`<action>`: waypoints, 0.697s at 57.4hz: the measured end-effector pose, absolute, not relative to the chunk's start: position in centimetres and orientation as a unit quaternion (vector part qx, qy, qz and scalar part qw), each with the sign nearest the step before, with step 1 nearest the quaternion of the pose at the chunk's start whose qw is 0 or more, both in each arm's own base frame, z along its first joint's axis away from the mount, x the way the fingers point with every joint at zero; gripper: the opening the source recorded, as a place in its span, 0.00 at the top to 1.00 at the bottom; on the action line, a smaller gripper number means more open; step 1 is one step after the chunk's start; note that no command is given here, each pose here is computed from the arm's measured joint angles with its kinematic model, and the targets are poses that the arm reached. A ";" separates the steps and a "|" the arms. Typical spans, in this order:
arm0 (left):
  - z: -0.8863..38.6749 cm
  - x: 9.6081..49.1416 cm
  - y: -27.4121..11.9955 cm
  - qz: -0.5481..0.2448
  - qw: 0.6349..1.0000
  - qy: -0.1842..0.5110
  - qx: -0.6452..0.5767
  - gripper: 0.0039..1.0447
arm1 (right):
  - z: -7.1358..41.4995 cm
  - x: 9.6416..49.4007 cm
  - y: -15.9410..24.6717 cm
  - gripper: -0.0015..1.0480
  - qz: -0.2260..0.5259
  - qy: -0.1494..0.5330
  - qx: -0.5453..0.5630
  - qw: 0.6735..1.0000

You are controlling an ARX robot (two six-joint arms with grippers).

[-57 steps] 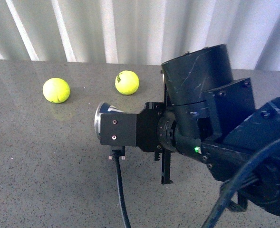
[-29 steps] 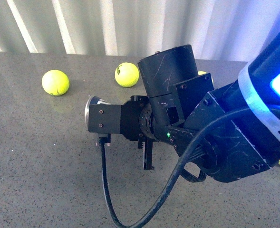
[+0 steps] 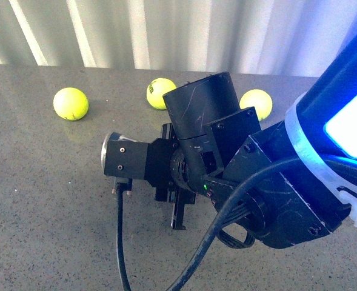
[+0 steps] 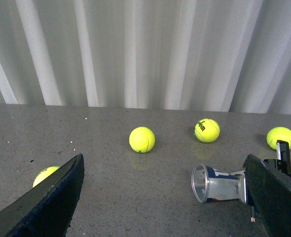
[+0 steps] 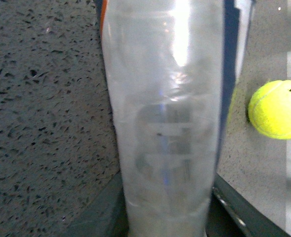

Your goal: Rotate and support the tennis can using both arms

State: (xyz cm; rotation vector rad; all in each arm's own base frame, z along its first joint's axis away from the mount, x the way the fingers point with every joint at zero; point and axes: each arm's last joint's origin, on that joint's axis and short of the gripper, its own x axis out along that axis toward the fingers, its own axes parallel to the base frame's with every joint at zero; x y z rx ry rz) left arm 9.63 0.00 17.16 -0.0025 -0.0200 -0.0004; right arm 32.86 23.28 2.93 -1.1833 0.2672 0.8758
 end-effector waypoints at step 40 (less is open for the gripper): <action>17.2 9.6 0.0 0.000 1.000 -0.010 -0.001 0.06 | 10.4 30.7 19.3 0.07 0.341 0.214 -0.396 0.825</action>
